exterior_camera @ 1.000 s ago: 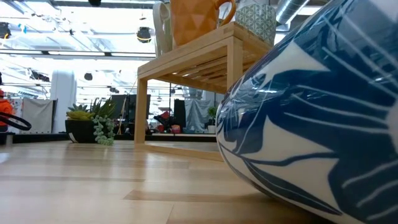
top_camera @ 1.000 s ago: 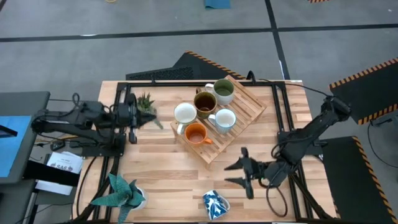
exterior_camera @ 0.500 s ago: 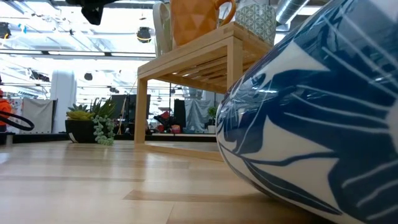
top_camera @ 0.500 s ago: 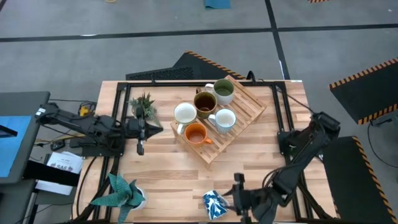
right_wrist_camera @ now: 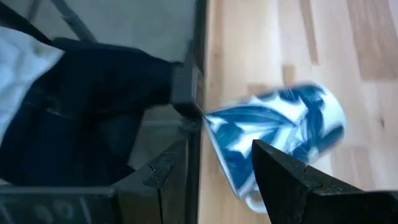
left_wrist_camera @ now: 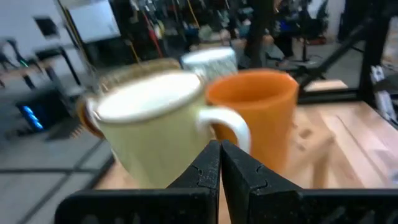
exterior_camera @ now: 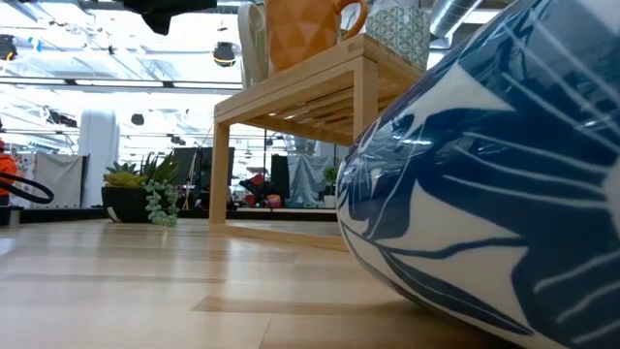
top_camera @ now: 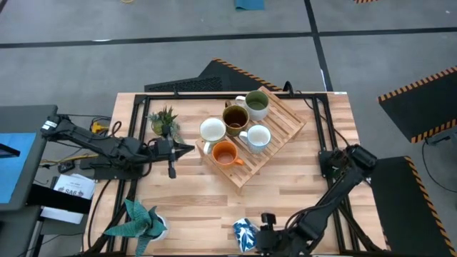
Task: Place coffee mugs
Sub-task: Put the blue mug on the shelf
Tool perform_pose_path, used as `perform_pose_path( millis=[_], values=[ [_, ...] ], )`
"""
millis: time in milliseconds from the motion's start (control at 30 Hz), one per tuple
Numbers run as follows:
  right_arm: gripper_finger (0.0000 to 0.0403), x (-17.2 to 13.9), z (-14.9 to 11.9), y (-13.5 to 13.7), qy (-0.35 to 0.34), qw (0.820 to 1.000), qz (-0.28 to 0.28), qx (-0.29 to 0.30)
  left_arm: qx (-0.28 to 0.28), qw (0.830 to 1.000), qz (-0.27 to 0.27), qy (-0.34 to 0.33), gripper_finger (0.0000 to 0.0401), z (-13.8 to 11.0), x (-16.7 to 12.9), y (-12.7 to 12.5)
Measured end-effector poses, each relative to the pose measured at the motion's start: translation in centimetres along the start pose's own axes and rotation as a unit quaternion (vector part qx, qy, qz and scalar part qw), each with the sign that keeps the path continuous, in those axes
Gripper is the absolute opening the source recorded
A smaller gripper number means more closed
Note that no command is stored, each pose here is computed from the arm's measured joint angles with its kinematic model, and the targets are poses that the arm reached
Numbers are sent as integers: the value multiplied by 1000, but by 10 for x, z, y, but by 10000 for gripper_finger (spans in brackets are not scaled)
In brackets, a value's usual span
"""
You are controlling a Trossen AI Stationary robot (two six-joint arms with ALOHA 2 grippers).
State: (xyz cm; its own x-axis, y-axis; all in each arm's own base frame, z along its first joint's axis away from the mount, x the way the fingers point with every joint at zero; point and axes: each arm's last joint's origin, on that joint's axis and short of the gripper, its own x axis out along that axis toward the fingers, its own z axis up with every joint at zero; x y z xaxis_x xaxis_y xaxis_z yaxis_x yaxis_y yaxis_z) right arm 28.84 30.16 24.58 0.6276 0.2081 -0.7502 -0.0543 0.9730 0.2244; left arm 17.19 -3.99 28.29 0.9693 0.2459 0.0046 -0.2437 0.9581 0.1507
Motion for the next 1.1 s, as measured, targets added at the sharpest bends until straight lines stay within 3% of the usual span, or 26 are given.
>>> perform_pose_path(
  millis=[233, 500, 1100],
  values=[
    [203, 14, 2, 10, 39, 998, 9, 40, 11, 1000, -4, -6, 0, 1, 0, 0],
    [203, 14, 0, 12, 57, 995, -28, 80, 40, 999, 1, -6, 0, 2, 0, 0],
    [203, 17, -12, 6, 59, 993, -76, 69, 45, 999, 3, -9, 0, 2, 0, 1]
  ],
)
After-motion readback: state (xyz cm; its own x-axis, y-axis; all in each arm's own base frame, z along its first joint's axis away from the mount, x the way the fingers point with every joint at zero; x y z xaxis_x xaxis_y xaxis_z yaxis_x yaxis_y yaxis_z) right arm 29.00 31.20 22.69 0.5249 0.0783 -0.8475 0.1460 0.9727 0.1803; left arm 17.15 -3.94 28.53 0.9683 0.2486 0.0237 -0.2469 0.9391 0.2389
